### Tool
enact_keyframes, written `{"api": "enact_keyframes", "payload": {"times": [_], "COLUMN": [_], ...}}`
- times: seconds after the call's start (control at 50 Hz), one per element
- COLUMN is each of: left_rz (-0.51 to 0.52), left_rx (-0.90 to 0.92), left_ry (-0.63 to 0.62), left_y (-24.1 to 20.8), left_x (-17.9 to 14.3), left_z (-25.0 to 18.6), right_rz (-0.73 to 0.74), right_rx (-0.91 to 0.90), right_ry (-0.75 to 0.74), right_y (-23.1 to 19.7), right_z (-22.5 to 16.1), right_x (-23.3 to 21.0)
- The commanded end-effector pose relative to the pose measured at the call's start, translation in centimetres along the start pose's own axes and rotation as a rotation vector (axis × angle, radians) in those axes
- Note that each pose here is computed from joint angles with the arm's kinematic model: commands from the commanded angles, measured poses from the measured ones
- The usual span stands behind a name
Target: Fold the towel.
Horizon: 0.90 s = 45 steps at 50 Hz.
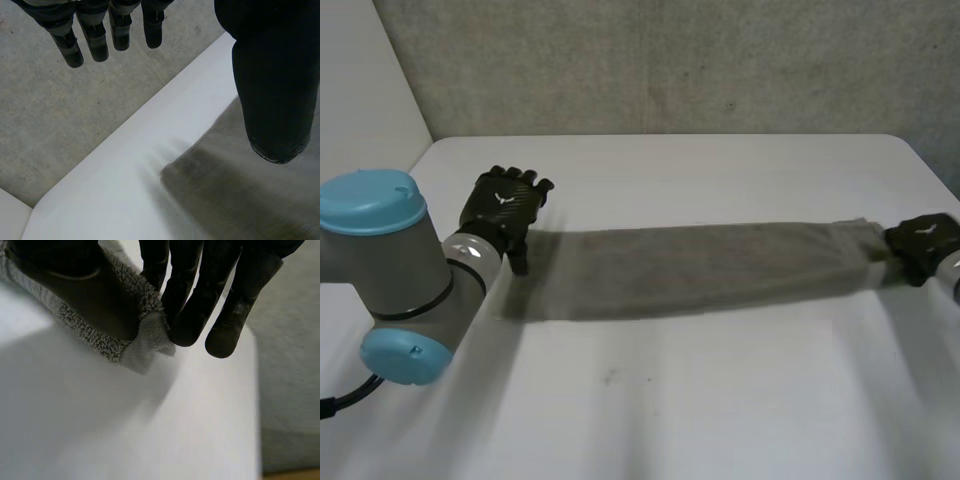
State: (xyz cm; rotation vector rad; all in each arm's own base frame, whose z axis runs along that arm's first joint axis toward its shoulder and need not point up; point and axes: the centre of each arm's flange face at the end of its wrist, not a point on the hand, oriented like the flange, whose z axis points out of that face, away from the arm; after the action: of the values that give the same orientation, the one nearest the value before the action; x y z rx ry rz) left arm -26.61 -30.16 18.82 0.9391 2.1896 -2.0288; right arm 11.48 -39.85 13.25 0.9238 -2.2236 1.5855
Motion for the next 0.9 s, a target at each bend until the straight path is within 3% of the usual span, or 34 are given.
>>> {"api": "enact_keyframes", "payload": {"times": [0.02, 0.12, 0.22, 0.26, 0.28, 0.32, 0.38, 0.42, 0.44, 0.46, 0.6, 0.7, 0.82, 0.9], "left_rz": [0.000, 0.000, 0.000, 0.000, 0.000, -0.002, -0.002, -0.002, -0.002, -0.002, -0.002, -0.002, -0.002, -0.002], "left_rx": [-0.007, -0.012, -0.011, -0.011, -0.011, -0.001, 0.002, 0.011, 0.011, 0.012, 0.004, 0.001, -0.003, 0.001], "left_ry": [0.002, 0.002, 0.002, 0.000, 0.000, -0.008, -0.011, -0.015, -0.015, -0.015, -0.008, -0.007, -0.004, -0.003], "left_y": [0.2, 0.3, 0.3, 0.3, 0.3, -0.1, -0.3, -0.6, -0.6, -0.6, -0.4, -0.3, -0.2, -0.3], "left_x": [0.0, 0.0, 0.0, 0.0, 0.0, -0.3, -0.4, -0.5, -0.5, -0.6, -0.4, -0.3, -0.2, -0.2], "left_z": [-0.3, -0.3, -0.3, -0.3, -0.3, -0.5, -0.6, -0.7, -0.7, -0.8, -0.9, -0.9, -1.0, -1.0], "right_rz": [-0.114, -0.218, -0.205, -0.199, -0.199, -0.195, -0.200, -0.232, -0.233, -0.252, -0.347, -0.421, -0.482, -0.434], "right_rx": [-0.072, -0.116, -0.003, 0.144, 0.144, 0.276, 0.342, 0.458, 0.459, 0.502, 0.588, 0.575, 0.549, 0.560], "right_ry": [0.192, 0.285, 0.328, 0.287, 0.286, 0.208, 0.158, 0.041, 0.040, -0.022, -0.368, -0.464, -0.471, -0.415], "right_y": [3.0, 3.2, -1.4, -6.5, -6.5, -11.0, -13.2, -16.7, -16.7, -17.8, -17.1, -15.0, -13.8, -15.3], "right_z": [0.7, 0.4, -0.7, -1.8, -1.8, -2.8, -3.6, -5.7, -5.7, -6.9, -12.2, -13.5, -13.9, -14.8], "right_x": [7.4, 10.5, 10.8, 7.9, 7.8, 3.6, 1.0, -5.0, -5.0, -8.0, -22.7, -27.2, -28.1, -25.9]}}
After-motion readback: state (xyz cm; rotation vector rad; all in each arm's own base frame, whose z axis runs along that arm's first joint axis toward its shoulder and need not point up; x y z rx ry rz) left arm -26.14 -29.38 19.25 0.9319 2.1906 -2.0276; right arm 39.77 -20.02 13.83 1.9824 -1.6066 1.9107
